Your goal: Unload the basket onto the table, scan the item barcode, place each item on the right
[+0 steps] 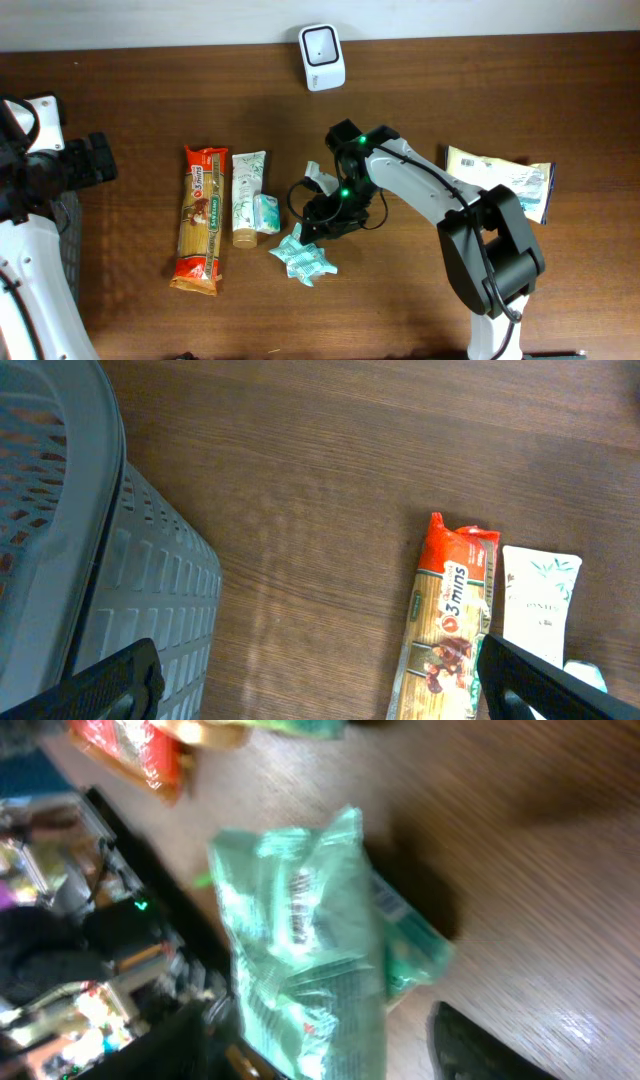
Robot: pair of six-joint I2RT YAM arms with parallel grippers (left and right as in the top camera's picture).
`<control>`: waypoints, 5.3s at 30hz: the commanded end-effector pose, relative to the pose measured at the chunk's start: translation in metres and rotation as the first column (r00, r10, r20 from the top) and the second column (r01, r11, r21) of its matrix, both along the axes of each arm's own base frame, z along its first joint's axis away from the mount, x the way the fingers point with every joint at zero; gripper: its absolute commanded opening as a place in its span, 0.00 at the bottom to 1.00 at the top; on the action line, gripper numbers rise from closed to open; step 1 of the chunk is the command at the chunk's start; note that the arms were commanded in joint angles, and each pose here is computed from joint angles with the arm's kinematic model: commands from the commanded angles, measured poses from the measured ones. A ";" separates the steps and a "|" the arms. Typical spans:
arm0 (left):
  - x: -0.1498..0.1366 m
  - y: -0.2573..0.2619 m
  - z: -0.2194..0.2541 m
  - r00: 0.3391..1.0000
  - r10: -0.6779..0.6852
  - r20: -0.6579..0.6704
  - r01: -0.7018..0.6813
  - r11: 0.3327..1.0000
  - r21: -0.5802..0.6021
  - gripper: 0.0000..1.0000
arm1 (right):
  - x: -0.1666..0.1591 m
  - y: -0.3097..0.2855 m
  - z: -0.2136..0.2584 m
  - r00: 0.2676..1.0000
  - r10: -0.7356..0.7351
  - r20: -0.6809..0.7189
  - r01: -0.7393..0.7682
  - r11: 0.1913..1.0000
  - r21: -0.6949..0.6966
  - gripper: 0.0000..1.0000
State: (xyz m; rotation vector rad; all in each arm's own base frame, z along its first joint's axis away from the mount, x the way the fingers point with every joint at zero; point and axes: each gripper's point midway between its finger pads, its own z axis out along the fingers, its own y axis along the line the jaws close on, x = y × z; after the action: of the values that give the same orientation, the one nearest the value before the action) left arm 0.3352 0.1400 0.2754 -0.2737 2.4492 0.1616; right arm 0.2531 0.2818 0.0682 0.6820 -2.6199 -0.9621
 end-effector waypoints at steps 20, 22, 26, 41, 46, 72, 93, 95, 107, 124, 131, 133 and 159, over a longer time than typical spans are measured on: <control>0.000 -0.001 0.002 1.000 -0.015 0.003 0.015 1.000 0.013 0.99 | 0.043 -0.024 0.032 0.938 0.184 0.294 -0.055 0.916 -0.398 0.04; 0.000 -0.001 0.002 1.000 -0.014 0.003 0.014 1.000 0.013 0.99 | 0.057 -0.033 0.036 0.907 0.245 0.344 -0.091 0.909 -0.407 0.04; 0.000 -0.001 0.002 1.000 -0.015 0.003 0.015 1.000 0.013 0.99 | 0.082 -0.057 0.015 0.760 0.498 0.418 -0.285 0.833 -0.474 0.05; 0.000 -0.001 0.002 1.000 -0.015 0.003 0.015 1.000 0.013 0.99 | 0.157 -0.097 0.079 0.864 -0.151 0.481 0.289 0.930 -0.228 0.64; 0.000 -0.001 0.002 1.000 -0.014 0.003 0.014 1.000 0.013 0.99 | 0.129 -0.104 0.015 0.926 -0.223 0.303 0.286 0.941 -0.180 0.76; 0.000 -0.001 0.002 1.000 -0.015 0.003 0.015 1.000 0.013 0.99 | 0.124 -0.093 -0.055 0.887 -0.308 0.345 0.313 0.949 0.040 0.04; 0.000 -0.001 0.002 1.000 -0.014 0.003 0.014 1.000 0.013 0.99 | 0.154 -0.112 0.213 0.432 -0.388 0.814 0.332 0.908 0.257 0.04; 0.000 -0.001 0.002 1.000 -0.015 0.003 0.015 1.000 0.013 0.99 | 0.170 -0.113 0.208 0.355 -0.342 0.870 0.394 0.899 0.193 0.04; 0.000 -0.001 0.002 1.000 -0.014 0.003 0.014 1.000 0.013 0.99 | 0.290 -0.090 0.213 -0.158 0.228 0.961 0.499 0.858 -0.122 0.04; 0.000 -0.001 0.002 1.000 -0.015 0.003 0.015 1.000 0.013 0.99 | 0.348 -0.056 0.135 -0.374 0.669 0.642 0.446 0.737 -0.508 0.04; 0.000 -0.001 0.002 1.000 -0.015 0.003 0.015 1.000 0.013 0.99 | 0.342 -0.080 0.138 -0.247 0.741 0.625 0.586 0.627 -0.513 0.04; 0.000 -0.001 0.002 1.000 -0.014 0.003 0.014 1.000 0.013 0.99 | 0.340 -0.078 0.138 -0.238 0.745 0.623 0.594 0.619 -0.514 0.04; 0.000 -0.001 0.002 1.000 -0.015 0.003 0.015 1.000 0.013 0.99 | 0.405 -0.048 0.141 -0.574 0.585 0.573 0.430 0.811 -0.397 0.04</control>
State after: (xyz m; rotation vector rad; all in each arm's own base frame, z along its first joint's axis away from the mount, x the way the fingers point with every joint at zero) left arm 0.3353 0.1400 0.2755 -0.2736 2.4485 0.1618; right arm 0.6494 0.2315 0.2046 2.5733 -3.0414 2.1224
